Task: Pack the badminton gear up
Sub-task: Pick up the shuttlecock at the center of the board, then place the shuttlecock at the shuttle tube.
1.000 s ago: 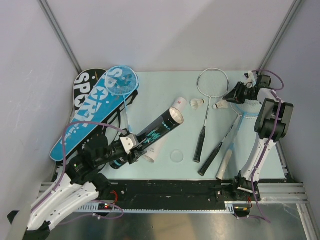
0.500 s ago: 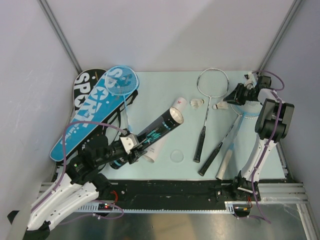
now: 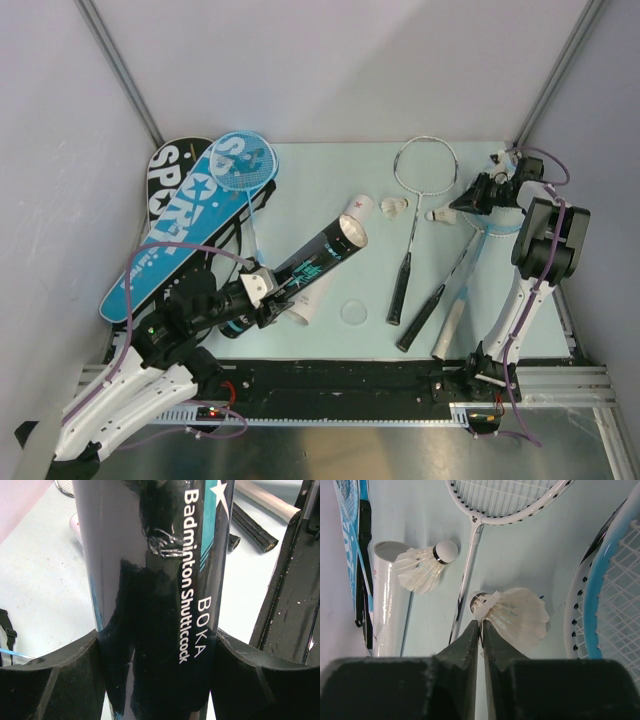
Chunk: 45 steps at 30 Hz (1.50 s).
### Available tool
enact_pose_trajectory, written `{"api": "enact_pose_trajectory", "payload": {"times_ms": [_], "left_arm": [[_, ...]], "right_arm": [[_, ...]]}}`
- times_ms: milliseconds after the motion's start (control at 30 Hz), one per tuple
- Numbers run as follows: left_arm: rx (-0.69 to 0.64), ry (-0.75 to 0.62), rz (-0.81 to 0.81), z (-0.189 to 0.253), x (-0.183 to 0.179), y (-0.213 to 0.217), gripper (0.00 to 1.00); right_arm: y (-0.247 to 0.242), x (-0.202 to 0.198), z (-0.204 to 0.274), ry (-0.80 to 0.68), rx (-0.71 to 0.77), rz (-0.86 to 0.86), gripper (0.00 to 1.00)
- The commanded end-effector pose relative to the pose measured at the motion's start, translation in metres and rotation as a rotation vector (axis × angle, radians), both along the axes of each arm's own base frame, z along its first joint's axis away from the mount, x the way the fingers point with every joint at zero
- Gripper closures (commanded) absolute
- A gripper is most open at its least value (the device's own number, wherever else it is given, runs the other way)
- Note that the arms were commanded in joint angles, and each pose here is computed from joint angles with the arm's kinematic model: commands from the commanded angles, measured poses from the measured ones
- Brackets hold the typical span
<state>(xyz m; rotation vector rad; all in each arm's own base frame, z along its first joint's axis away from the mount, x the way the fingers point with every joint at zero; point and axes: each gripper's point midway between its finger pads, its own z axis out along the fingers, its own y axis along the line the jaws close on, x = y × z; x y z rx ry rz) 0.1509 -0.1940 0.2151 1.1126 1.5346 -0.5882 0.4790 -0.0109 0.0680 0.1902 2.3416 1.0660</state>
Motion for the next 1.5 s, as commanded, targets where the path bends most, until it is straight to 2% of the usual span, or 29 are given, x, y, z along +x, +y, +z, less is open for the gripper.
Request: {"api": "enact_pose_trajectory", "payload": {"times_ms": [0, 100, 267, 500, 733, 900, 1067, 1300, 1467], "left_arm": [[-0.058, -0.069, 0.015, 0.023, 0.007, -0.003, 0.61], [-0.061, -0.074, 0.017, 0.024, 0.007, -0.002, 0.61], [-0.061, -0.079, 0.023, 0.024, 0.007, -0.001, 0.61], [-0.047, -0.053, 0.002, 0.019, 0.007, -0.006, 0.61], [-0.035, -0.058, 0.026, 0.015, 0.011, -0.003, 0.61], [-0.016, -0.057, 0.041, 0.011, 0.015, -0.002, 0.61], [0.008, -0.055, 0.066, 0.007, 0.019, 0.001, 0.61], [0.028, -0.059, 0.094, 0.004, 0.023, 0.005, 0.61], [0.03, -0.065, 0.076, 0.002, 0.021, 0.005, 0.61]], "right_arm": [[-0.002, 0.002, 0.017, -0.046, 0.011, 0.001, 0.91], [-0.001, 0.0, 0.02, -0.047, 0.012, -0.011, 0.98], [0.001, -0.002, 0.045, -0.082, 0.017, -0.045, 1.0], [0.008, -0.014, 0.113, -0.182, -0.036, -0.11, 1.0], [0.04, -0.044, 0.189, -0.329, -0.076, -0.095, 1.0], [0.078, -0.083, 0.254, -0.495, -0.119, -0.027, 1.0], [0.131, -0.139, 0.301, -0.654, -0.15, 0.086, 1.0], [0.189, -0.219, 0.349, -0.833, -0.101, 0.237, 1.0], [0.22, -0.262, 0.357, -0.881, -0.047, 0.371, 1.0]]}}
